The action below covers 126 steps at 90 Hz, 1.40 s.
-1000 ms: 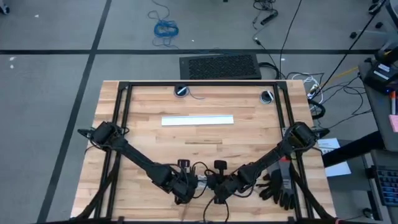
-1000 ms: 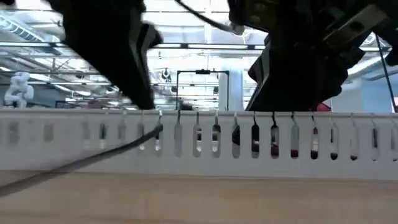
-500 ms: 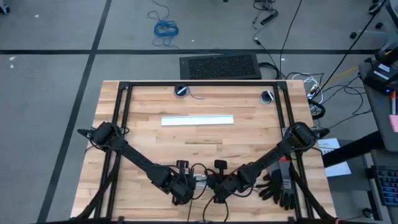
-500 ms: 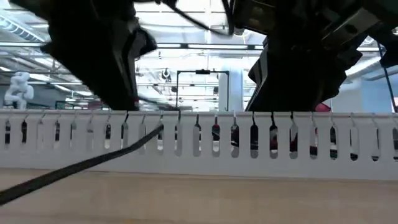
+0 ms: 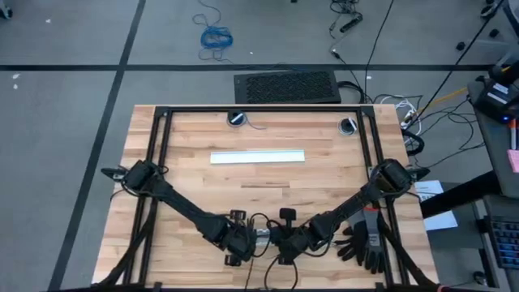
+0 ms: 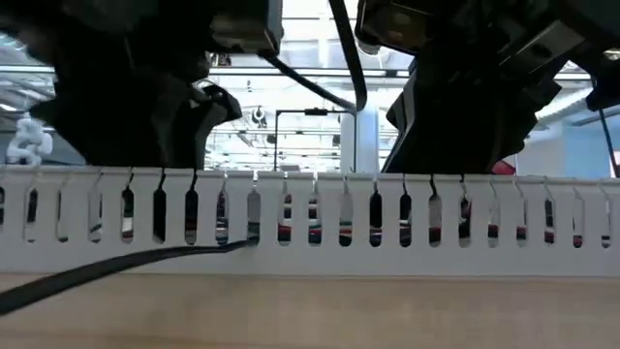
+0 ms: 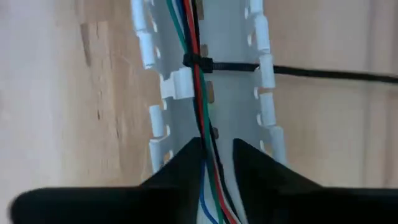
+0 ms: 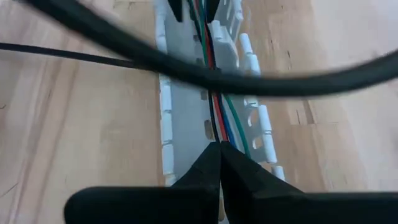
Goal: Ziptie cables
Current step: Put the ziptied cables into the cable duct
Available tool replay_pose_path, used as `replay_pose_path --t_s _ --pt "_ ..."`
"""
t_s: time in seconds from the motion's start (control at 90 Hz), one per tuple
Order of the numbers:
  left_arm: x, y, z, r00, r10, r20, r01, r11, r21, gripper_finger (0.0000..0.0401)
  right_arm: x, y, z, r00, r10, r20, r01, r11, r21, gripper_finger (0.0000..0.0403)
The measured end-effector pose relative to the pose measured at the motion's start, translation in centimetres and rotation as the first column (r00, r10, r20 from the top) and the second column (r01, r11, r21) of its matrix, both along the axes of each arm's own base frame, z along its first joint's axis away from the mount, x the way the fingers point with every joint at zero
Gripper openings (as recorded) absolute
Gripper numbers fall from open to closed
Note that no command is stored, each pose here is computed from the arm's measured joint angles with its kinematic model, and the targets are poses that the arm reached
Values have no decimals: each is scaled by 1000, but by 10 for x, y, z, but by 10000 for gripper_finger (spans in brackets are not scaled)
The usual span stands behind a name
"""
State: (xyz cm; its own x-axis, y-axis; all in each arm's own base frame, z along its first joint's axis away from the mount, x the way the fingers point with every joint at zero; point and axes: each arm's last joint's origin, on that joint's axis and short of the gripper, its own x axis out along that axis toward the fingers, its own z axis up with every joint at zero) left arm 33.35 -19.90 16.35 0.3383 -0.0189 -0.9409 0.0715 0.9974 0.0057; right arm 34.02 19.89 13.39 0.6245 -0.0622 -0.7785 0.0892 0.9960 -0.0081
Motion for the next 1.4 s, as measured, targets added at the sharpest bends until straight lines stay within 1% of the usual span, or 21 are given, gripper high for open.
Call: replay_pose_path --t_s 0.1,0.189,0.256,0.378,0.478,0.6,0.678,0.767,0.856,0.956,1.067,1.167,1.222,1.333,1.4 --pt "0 -2 4 1000 6 -7 -6 1000 -11 143 0 0 0 1000 -1 1 1 1000 -1 0" --pt "2 -7 10 1000 -3 5 3 1000 -25 156 1 0 0 1000 -7 13 7 1000 -6 0" --pt "3 -11 17 999 -8 36 9 1000 -30 158 -1 2 0 999 -6 31 7 999 -41 0" --pt "4 -14 29 993 -3 116 4 1000 -5 159 -3 10 3 995 -1 102 12 994 -112 0" --pt "3 -14 31 991 -1 137 -5 999 41 160 -5 15 14 987 7 160 12 993 -115 0" --pt "2 -13 30 988 -2 152 -9 997 74 160 -9 20 23 983 40 180 -17 992 -126 3" --pt "2 -13 30 987 1 161 -15 996 83 160 -11 22 30 977 56 204 -29 990 -136 16" --pt "6 -19 33 976 -7 217 -4 999 49 160 -13 25 35 972 51 231 -13 987 -162 38" --pt "12 -30 39 944 -64 325 62 998 16 160 -16 27 38 967 39 251 12 980 -200 62" --pt "16 -39 42 904 -114 412 108 993 37 160 -25 30 48 954 -19 298 80 978 -194 77" --pt "25 -39 29 894 -152 422 129 988 82 160 -42 30 60 955 -80 285 136 974 -181 75" --pt "38 -35 10 886 -160 435 123 986 113 160 -60 33 70 956 -101 277 155 971 -180 65" --pt "45 -31 3 882 -161 444 117 985 125 160 -69 37 71 959 -110 260 156 974 -162 61" --pt "58 -19 -12 878 -164 451 85 978 189 160 -83 38 63 962 -169 213 203 968 -151 56" --pt "66 -14 -21 869 -162 467 76 977 198 160 -86 37 52 959 -195 205 228 962 -150 55"
